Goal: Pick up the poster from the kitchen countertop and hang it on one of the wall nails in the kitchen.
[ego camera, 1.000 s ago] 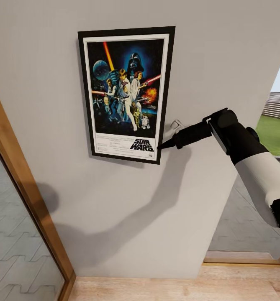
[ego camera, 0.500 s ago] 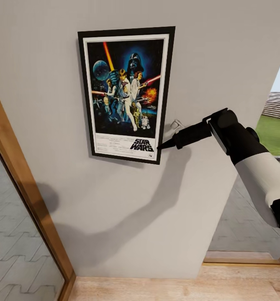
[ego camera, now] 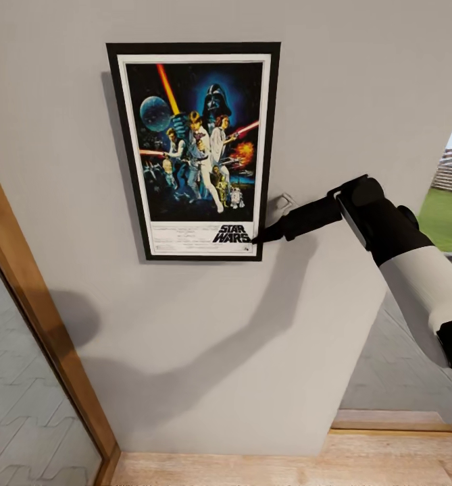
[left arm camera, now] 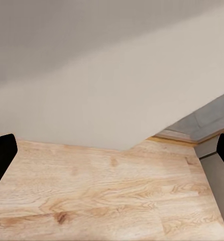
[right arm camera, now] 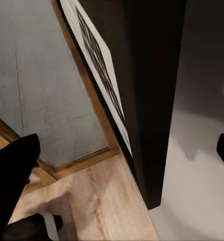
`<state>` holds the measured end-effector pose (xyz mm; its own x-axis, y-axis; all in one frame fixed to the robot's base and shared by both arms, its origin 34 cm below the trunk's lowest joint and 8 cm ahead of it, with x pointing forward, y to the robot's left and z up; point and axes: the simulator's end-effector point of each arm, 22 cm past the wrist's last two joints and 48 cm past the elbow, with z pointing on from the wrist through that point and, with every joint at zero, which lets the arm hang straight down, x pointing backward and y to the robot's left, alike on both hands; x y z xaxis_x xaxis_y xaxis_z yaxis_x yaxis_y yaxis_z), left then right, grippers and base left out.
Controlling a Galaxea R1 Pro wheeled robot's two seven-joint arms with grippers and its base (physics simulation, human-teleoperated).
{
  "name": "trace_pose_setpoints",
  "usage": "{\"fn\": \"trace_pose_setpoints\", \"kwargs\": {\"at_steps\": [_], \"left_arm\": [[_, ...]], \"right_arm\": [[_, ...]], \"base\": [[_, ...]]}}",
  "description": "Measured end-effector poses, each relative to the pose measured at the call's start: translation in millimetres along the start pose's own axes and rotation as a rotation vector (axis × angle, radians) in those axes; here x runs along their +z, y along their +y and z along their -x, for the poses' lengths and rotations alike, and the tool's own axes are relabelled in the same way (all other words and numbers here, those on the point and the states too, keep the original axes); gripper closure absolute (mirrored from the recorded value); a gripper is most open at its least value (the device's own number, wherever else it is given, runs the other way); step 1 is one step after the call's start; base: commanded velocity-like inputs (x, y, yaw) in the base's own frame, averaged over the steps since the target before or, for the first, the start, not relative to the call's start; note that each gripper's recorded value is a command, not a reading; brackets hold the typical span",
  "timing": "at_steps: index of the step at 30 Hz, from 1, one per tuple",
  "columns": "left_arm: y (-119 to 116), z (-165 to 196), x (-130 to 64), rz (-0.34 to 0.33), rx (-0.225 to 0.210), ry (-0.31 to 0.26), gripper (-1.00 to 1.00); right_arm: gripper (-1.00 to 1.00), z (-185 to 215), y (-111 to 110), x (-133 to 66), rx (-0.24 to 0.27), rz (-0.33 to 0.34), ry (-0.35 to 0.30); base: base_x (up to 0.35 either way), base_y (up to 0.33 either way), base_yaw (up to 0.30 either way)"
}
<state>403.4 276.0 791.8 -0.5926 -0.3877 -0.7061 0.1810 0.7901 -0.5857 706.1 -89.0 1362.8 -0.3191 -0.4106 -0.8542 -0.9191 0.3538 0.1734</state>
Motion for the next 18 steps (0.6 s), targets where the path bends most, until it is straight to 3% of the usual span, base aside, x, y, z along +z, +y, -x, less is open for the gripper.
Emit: {"fn": "trace_pose_setpoints", "kwargs": {"at_steps": [10, 15, 18], "left_arm": [[0.0, 0.1, 0.0, 0.0, 0.0, 0.0, -1.0], [0.3, 0.0, 0.6, 0.0, 0.0, 0.0, -1.0], [0.2, 0.1, 0.3, 0.0, 0.001, 0.0, -1.0]], "right_arm": [[-1.0, 0.5, 0.0, -0.7, 0.003, 0.001, -0.002], [-1.0, -2.3, -8.3, -0.7, -0.008, -0.03, 0.008], [-1.0, -1.1, -3.1, -1.9, 0.004, -0.008, 0.0]], "base": [[-0.001, 0.0, 0.0], [-0.175, 0.0, 0.0], [-0.134, 0.0, 0.0]]}}
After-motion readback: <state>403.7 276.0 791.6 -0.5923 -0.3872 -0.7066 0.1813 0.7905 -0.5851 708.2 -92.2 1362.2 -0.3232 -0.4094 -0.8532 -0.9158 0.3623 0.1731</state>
